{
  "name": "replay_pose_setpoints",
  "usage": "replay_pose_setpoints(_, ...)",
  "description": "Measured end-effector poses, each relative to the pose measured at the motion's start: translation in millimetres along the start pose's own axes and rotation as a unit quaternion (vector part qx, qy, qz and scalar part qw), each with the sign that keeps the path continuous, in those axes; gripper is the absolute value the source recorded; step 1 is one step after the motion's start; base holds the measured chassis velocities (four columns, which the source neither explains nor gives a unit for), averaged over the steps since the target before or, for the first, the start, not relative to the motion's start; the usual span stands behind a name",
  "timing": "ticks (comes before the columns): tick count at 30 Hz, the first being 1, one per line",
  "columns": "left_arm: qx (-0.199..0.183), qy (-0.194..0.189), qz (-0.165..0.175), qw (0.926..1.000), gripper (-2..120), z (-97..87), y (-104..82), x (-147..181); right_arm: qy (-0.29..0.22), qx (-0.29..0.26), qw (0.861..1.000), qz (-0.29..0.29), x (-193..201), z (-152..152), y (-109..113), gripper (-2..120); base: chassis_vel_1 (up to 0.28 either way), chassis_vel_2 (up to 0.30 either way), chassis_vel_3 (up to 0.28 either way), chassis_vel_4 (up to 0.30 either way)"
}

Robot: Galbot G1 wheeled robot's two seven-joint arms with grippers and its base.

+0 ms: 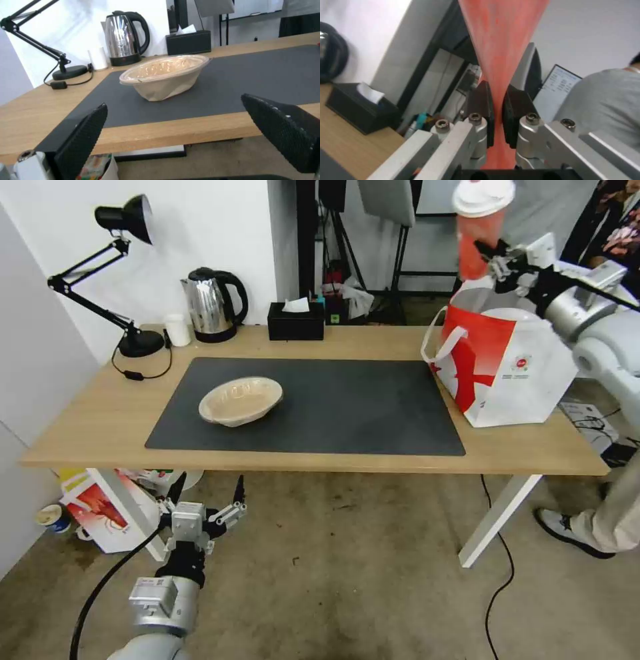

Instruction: Pick up the trash from the table and place it into the takeout bag.

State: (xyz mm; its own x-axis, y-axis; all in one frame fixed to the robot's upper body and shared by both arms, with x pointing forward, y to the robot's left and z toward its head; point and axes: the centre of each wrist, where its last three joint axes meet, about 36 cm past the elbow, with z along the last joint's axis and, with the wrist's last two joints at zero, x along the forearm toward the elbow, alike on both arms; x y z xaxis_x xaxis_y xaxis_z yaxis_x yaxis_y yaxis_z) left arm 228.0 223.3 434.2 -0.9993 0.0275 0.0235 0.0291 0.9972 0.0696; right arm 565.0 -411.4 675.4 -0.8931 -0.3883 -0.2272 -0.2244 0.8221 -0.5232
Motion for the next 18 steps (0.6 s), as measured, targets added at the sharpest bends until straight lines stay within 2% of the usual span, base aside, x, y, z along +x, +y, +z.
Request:
replay_pose_setpoints(8,0.000,0.000,0.000,1.0000,100,0.0,0.0,0,0.016,0.022,0.999,0.034,13,15,-28,5,0.000,0.000,0.000,0.000)
replay_pose_setpoints(11,0.000,0.000,0.000,1.0000,100,0.0,0.0,0,0.031,0.035,0.998,0.052,19,30,-39,5,0.000,0.000,0.000,0.000)
replay_pose_setpoints(18,0.000,0.000,0.000,1.0000,100,0.0,0.0,0,0.060,0.050,0.994,0.074,21,56,-46,5,0.000,0.000,0.000,0.000)
